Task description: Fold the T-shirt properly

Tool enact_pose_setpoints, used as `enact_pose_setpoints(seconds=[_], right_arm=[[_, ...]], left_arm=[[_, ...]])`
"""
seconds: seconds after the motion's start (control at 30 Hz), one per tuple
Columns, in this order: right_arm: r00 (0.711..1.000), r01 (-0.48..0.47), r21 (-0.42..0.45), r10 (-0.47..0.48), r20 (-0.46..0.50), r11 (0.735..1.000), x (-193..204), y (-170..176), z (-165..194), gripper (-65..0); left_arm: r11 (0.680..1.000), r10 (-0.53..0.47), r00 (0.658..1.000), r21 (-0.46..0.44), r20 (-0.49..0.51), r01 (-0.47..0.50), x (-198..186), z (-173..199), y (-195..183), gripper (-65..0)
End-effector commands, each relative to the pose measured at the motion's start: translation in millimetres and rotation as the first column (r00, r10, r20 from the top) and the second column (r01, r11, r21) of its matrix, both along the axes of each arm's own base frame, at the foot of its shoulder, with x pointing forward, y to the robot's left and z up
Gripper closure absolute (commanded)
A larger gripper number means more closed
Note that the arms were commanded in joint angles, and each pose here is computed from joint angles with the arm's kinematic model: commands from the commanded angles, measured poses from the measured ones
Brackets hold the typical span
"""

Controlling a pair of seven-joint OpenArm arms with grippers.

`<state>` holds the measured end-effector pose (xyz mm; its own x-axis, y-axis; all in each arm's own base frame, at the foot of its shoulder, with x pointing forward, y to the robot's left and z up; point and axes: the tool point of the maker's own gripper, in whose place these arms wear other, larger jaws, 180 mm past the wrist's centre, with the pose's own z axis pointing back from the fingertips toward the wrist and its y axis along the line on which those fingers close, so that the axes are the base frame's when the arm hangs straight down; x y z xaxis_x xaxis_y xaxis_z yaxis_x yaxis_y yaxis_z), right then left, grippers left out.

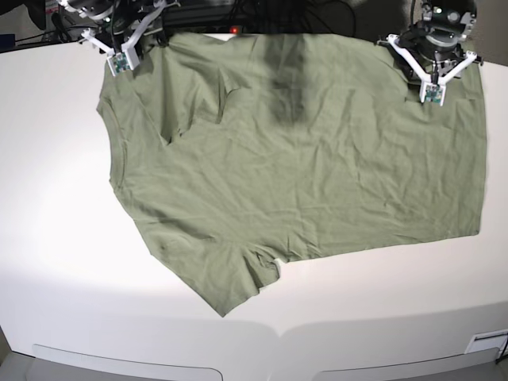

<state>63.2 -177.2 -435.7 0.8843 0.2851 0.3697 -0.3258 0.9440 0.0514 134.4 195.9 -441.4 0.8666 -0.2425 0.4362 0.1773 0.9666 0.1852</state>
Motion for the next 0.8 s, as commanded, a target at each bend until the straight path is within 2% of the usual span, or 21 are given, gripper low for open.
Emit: enact_pose_setpoints(seconds=[0.0, 0.1, 0.23, 0.6, 0.77], right_arm=[[1.0, -0.007, -0.017, 0.007, -0.026, 1.0, -6.8, -3.9, 0.2, -28.9], [1.0, -0.007, -0.017, 0.007, -0.026, 1.0, -6.9, -3.9, 0.1, -28.9], [1.0, -0.007, -0.017, 0.007, -0.026, 1.0, -6.9, -3.9, 0.1, -28.9], [0.999, -0.006, -0.012, 0.005, -0.038, 1.0, -9.1, -2.7, 0.9, -28.9], [1.0, -0.024, -0.008, 0.024, 0.013, 1.0, 1.8, 3.7, 16.0, -28.9]], left_arm=[[1.0, 0.003, 0.999, 0.012, -0.043, -0.003, -10.1, -3.5, 3.0, -24.8], [0.999, 0.003, 0.997, 0.035, -0.08, 0.0, -16.0, -5.8, 6.7, -24.8], [0.989, -0.045, 0.985, 0.131, -0.164, 0.067, -28.0, -8.3, 19.2, -24.9], [0.976, -0.058, 0.986, 0.198, -0.156, 0.089, -23.5, -0.6, 27.6, -24.9], [0.969, -0.08, 0.991, 0.224, -0.105, 0.102, -10.2, 15.8, 28.5, -24.9]])
